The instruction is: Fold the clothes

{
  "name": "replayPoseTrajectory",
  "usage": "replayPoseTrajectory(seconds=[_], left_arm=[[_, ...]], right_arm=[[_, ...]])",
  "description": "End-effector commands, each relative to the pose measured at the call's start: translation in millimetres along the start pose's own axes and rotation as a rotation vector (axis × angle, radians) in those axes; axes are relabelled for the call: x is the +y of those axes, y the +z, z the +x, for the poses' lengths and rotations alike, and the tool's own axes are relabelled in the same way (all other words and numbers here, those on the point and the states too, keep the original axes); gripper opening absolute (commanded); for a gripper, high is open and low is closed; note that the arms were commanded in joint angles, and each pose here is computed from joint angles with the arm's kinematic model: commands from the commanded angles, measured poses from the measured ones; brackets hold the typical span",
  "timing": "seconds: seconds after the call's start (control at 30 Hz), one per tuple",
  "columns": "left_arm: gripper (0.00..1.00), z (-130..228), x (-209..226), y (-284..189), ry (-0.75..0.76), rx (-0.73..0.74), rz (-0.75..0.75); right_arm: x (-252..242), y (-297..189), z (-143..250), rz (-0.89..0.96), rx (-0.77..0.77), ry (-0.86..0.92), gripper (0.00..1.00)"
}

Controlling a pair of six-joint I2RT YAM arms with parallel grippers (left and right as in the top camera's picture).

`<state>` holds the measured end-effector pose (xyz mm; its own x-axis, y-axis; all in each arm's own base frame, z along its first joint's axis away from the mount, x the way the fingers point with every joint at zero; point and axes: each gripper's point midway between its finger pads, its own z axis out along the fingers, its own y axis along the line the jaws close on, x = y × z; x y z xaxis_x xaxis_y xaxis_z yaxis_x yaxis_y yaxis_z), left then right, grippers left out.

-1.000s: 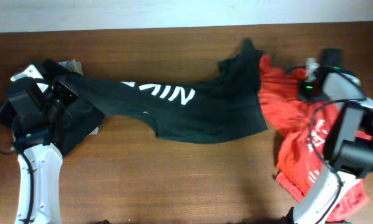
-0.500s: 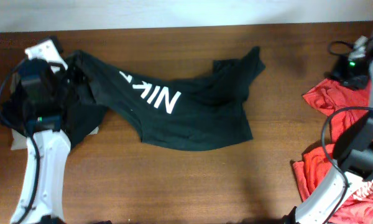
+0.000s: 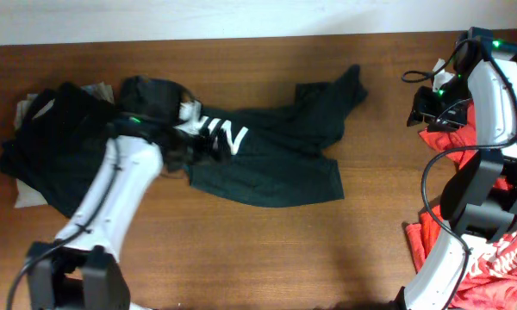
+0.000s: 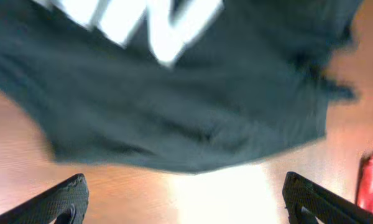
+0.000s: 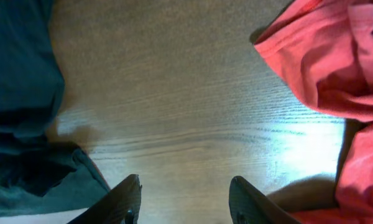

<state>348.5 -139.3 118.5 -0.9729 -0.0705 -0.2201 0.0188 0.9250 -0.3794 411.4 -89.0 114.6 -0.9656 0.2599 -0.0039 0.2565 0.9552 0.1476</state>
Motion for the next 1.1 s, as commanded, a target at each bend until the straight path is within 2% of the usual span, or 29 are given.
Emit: replayPoseTrajectory(seconds=[0.0,0.1,0.2,0.33,0.37,0.43,0.47,0.53,0.57,0.6,0.67,0.77,0.8,0.83,0.9,0.97,1.03,1.07], left_arm=[[0.99,66.0,-35.7,53.4,-0.067,0.15,0.006],[0.99,105.5,-57.5,86.6,-0.131,0.194,0.0],[0.99,131.5,-49.2,112.8,-0.297,0.177,-0.133],[0.99,109.8,-49.9,140.3,-0.311,0.039,-0.152],[0.98,95.5,-46.2,147.7,-0.305,-0.033,-0.165],[0.89,75.7,-39.1,150.5,-0.305,-0.13,-0.19],[0.81,66.1,-33.7,148.5,-0.315,-0.171,-0.203],[0.75,55.1,-25.0,146.1,-0.343,-0.196,-0.206],[0.59,52.5,-21.6,145.3,-0.353,-0.2,-0.209],[0.49,46.9,-20.7,144.5,-0.36,-0.217,-0.202],[0.46,37.6,-21.7,143.0,-0.362,-0.256,-0.193],[0.17,35.0,-24.0,143.0,-0.362,-0.265,-0.181],[0.01,35.0,-24.0,143.0,-0.362,-0.265,-0.181],[0.0,35.0,-23.7,143.0,-0.357,-0.264,-0.182],[0.01,36.9,-24.8,130.8,-0.27,-0.24,-0.191],[0.0,49.1,-15.9,96.8,-0.209,-0.189,-0.241],[0.0,95.4,28.6,8.4,-0.199,-0.059,-0.394],[0.0,113.0,45.3,-29.4,-0.226,-0.039,-0.425]], right_arm=[[-0.6,-11.2,1.6,0.009,-0.017,-0.012,0.5],[-0.5,-11.2,2.0,0.008,-0.015,-0.012,0.5],[-0.5,-11.2,2.1,0.008,-0.015,-0.012,0.51],[0.7,-11.1,2.7,0.001,-0.012,-0.011,0.51],[0.7,-11.1,3.5,0.001,-0.009,-0.011,0.51],[0.6,-11.1,4.0,0.002,-0.007,-0.011,0.51],[0.6,-11.1,4.0,0.002,-0.007,-0.011,0.51],[0.6,-11.1,3.8,0.002,-0.008,-0.011,0.51],[0.6,-11.1,3.8,0.002,-0.008,-0.011,0.51],[0.6,-11.1,3.8,0.002,-0.008,-0.011,0.51],[0.6,-11.1,4.0,0.002,-0.007,-0.011,0.51],[0.6,-11.1,4.3,0.002,-0.006,-0.01,0.51],[0.6,-11.1,4.5,0.002,-0.005,-0.01,0.51],[0.6,-11.1,4.7,0.002,-0.004,-0.01,0.51],[0.6,-11.1,4.7,0.002,-0.004,-0.011,0.51],[0.7,-11.0,5.8,0.001,0.0,-0.01,0.51],[14.2,-10.1,7.2,-0.061,0.006,-0.046,0.54],[28.4,-8.6,9.4,-0.12,0.013,-0.077,0.54]])
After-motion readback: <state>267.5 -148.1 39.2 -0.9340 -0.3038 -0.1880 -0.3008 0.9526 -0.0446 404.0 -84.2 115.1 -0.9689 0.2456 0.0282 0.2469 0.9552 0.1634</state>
